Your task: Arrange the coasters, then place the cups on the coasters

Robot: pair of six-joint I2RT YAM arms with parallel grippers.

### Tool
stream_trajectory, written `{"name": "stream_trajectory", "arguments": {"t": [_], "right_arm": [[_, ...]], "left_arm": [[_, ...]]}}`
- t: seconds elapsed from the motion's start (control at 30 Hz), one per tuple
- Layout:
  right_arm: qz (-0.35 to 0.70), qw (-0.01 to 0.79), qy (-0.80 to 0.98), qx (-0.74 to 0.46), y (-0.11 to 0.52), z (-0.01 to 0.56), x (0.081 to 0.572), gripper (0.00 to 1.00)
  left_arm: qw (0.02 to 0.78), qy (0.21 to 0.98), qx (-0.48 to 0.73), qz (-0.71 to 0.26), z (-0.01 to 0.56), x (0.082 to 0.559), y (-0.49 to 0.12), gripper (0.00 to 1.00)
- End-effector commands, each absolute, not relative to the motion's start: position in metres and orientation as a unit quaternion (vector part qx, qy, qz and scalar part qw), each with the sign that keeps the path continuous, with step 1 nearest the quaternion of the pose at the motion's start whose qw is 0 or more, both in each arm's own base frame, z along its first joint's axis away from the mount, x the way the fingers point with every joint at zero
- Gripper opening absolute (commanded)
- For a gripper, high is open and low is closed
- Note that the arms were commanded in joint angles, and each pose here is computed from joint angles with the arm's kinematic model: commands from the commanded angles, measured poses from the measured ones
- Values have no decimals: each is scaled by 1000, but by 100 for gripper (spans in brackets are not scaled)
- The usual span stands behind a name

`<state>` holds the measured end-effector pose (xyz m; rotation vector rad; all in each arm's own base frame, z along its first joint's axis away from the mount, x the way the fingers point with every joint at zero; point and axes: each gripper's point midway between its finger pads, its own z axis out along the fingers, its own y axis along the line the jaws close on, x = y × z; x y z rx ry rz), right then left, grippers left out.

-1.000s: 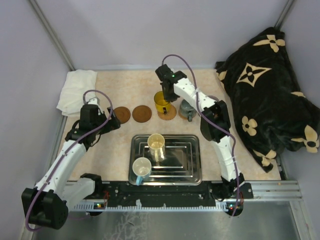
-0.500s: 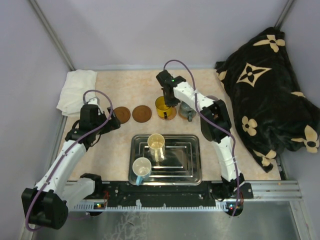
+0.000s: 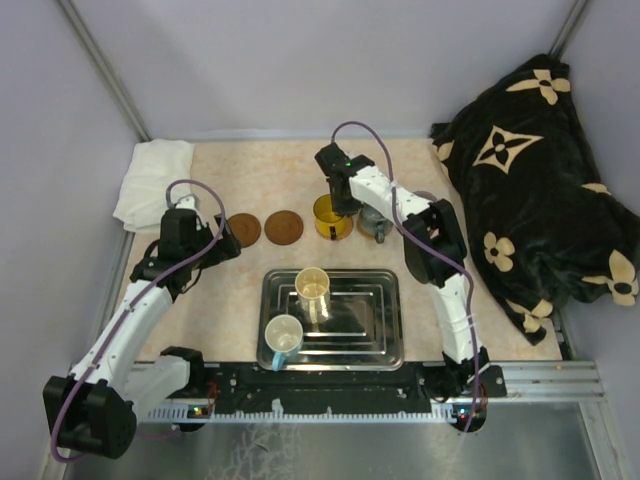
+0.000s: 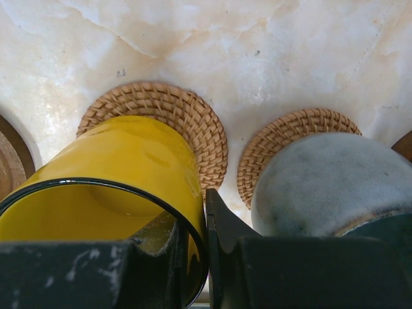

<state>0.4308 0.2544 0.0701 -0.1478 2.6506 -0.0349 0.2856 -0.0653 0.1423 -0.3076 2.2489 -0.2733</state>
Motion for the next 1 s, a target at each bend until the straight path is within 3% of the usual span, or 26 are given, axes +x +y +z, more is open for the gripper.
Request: {"name": "stream_trajectory", "arguments": {"t": [0.0,0.7,0.97], "right_arm": [[21,307,951,-23,252,125,446,0],[44,309,950,-9,252,108,454,0],[34,304,952,-22,246,103,447,21]], "left_arm": [[426,890,-116,-111,145,288,-67,100],[423,893,-115,-106,143,284,-65,100],[426,891,-115,-109,145,287,-66,100]]}}
